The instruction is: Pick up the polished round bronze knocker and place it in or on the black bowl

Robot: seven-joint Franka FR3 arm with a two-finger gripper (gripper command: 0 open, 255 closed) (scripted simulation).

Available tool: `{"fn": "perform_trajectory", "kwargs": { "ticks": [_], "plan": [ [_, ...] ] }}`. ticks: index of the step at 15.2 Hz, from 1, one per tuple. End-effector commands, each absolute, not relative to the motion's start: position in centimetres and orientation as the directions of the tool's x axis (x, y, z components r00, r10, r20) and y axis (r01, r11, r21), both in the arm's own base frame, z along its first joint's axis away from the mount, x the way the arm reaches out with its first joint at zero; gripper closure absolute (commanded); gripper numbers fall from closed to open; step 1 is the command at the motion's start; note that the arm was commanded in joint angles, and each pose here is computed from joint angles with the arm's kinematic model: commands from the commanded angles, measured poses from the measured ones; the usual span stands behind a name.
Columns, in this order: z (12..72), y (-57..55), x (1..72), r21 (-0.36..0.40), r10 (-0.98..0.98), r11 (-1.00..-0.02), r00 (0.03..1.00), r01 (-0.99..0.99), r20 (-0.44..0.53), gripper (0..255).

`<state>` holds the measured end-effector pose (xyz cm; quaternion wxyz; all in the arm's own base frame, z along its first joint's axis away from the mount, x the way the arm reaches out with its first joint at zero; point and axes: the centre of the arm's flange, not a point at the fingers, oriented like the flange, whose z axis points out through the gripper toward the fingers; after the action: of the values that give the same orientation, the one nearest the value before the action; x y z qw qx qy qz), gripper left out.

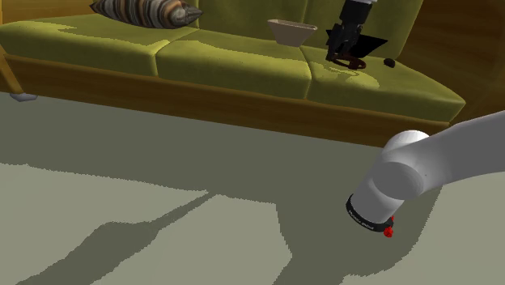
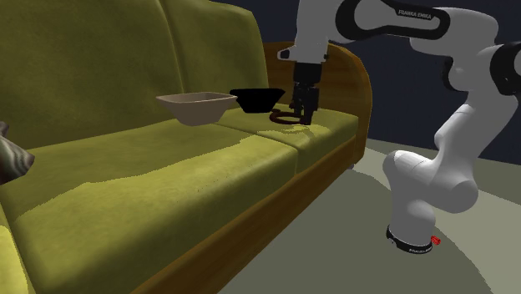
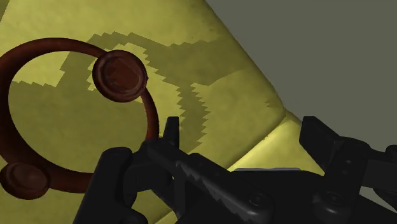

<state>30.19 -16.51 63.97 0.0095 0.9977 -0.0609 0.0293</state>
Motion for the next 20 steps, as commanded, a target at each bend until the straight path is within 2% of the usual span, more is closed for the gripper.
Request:
{"fn": "perform_trajectory", "kwargs": {
  "ticks": [1, 4, 12, 20],
  "plan": [
    [64.7, -19.0, 29.7, 0.019, -0.112, -0.993, 0.992, -0.113, 0.063, 0],
    [65.6, -22.8, 29.4, 0.024, -0.099, -0.995, 0.993, -0.101, 0.069, 0],
    [61.6, -23.1, 29.6, 0.024, -0.099, -0.995, 0.993, -0.101, 0.069, 0],
    [61.6, -23.1, 29.6, 0.024, -0.099, -0.995, 0.993, -0.101, 0.069, 0]
  ]
}}
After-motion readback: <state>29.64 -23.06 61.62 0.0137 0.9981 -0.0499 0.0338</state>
